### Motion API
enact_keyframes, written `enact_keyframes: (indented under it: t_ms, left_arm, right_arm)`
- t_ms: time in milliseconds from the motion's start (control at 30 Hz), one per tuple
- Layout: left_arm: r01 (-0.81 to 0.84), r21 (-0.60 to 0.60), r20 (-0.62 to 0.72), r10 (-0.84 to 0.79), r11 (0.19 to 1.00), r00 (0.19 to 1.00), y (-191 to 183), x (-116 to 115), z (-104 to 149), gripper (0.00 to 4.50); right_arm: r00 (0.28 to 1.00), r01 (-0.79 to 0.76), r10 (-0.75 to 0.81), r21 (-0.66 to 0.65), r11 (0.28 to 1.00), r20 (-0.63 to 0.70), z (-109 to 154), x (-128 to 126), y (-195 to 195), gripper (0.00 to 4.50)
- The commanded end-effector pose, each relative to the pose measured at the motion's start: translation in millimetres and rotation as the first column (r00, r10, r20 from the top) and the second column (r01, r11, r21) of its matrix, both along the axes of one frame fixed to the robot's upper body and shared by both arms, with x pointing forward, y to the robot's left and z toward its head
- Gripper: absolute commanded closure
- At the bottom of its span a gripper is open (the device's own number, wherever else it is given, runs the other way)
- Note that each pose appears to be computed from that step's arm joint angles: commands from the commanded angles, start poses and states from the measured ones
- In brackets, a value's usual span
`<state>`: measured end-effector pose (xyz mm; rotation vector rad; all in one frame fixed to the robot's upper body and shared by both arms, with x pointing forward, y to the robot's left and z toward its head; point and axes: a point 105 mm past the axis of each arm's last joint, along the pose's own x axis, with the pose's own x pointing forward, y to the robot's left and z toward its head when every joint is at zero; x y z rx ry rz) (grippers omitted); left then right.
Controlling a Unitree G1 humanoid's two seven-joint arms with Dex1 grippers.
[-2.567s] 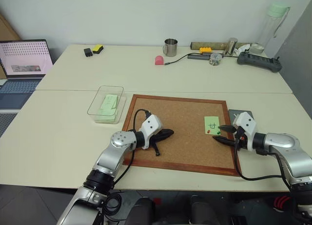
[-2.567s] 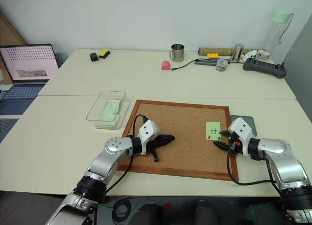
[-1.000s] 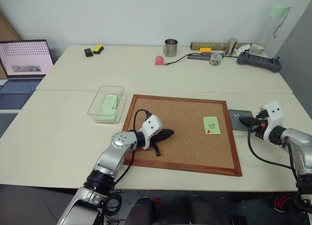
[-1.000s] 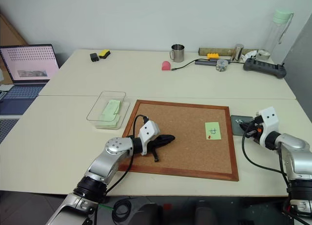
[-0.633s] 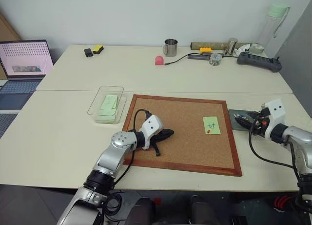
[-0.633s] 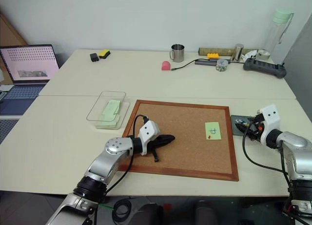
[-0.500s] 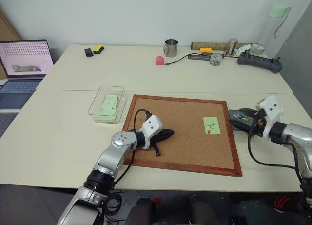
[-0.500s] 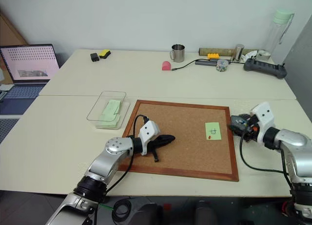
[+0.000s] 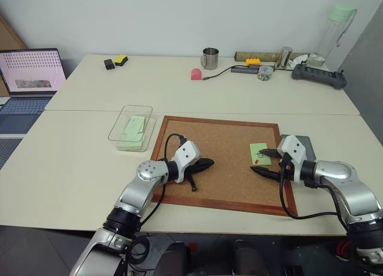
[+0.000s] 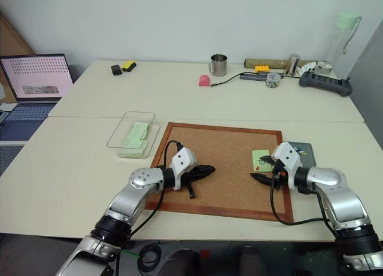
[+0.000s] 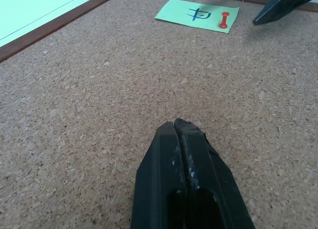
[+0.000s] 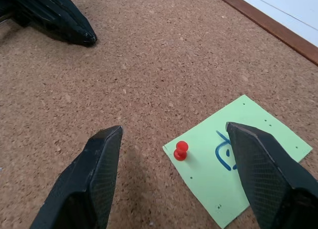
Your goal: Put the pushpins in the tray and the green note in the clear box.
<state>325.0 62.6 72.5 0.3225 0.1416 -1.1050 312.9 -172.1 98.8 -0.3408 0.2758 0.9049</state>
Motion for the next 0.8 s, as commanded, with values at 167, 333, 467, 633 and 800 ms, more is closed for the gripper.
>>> enact_keyframes:
  t_ms: [167, 333, 467, 633, 800]
  left_arm:
    - [-0.034, 0.062, -0.058, 0.038, 0.997, 0.998, 8.6, -2.0, -21.4, 4.5]
    - [-0.037, 0.061, -0.061, 0.041, 0.997, 0.997, 9.1, -2.7, -22.3, 4.5]
    - [-0.037, 0.061, -0.064, 0.04, 0.997, 0.997, 9.1, -3.2, -22.8, 4.5]
    - [-0.043, 0.058, -0.066, 0.047, 0.997, 0.997, 10.0, -3.0, -23.1, 4.5]
    - [-0.054, 0.053, -0.067, 0.058, 0.997, 0.996, 10.5, -1.8, -23.5, 4.5]
  right_arm:
    - [0.999, -0.001, 0.001, 0.009, 1.0, 0.034, 4.7, 5.2, -2.0, 2.76]
    - [0.999, -0.003, 0.003, -0.005, 1.0, 0.035, 0.9, 5.2, -2.3, 3.94]
    - [0.999, -0.012, 0.011, 0.003, 1.0, 0.042, 2.2, 4.7, -0.5, 4.48]
    - [0.998, -0.046, 0.045, 0.016, 0.999, 0.052, 11.7, -1.8, 2.1, 4.48]
    - [0.994, -0.055, 0.052, 0.031, 0.998, 0.094, 31.5, -3.1, 1.1, 4.48]
